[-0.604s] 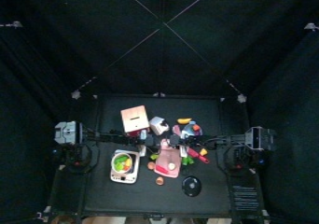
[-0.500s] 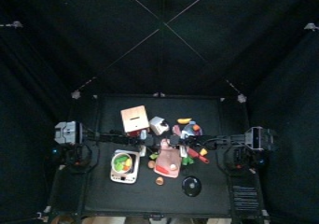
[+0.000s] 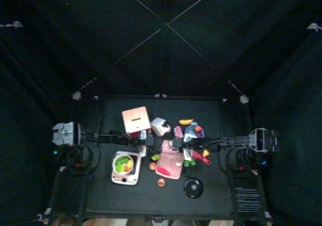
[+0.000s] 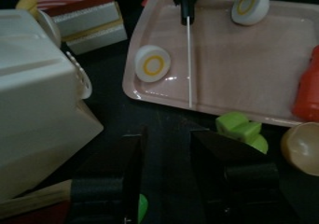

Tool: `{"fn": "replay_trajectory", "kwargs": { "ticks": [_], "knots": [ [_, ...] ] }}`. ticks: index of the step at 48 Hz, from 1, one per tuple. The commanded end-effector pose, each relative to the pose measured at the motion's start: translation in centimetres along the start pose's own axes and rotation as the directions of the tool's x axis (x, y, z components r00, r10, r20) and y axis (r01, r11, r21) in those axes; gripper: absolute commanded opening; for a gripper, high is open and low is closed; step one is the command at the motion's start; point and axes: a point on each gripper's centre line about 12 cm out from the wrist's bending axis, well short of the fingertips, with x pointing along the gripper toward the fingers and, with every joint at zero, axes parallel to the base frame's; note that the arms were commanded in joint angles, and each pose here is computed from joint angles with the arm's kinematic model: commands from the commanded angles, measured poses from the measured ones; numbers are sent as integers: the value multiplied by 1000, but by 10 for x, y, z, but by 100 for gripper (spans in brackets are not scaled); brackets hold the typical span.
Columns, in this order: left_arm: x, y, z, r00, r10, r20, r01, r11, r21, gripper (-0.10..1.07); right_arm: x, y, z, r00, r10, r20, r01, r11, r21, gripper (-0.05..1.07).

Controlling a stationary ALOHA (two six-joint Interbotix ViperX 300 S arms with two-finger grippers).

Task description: Drop pairing knife

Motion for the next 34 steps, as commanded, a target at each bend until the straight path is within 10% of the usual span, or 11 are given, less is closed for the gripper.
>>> {"fn": "replay_trajectory", "kwargs": {
  "ticks": [1,18,34],
  "knots": [
    [-12,0,21,997,6,80,-5,1000,-12,74,-17,2,10,999,15,36,-16,999,34,40],
    [-51,-15,51,972,-8,236,20,999,-50,74,-58,23,5,989,150,6,-149,971,190,40],
    [-96,-31,47,933,-15,358,66,990,-129,74,-68,40,-46,946,185,-265,-78,927,367,40]
  ]
}}
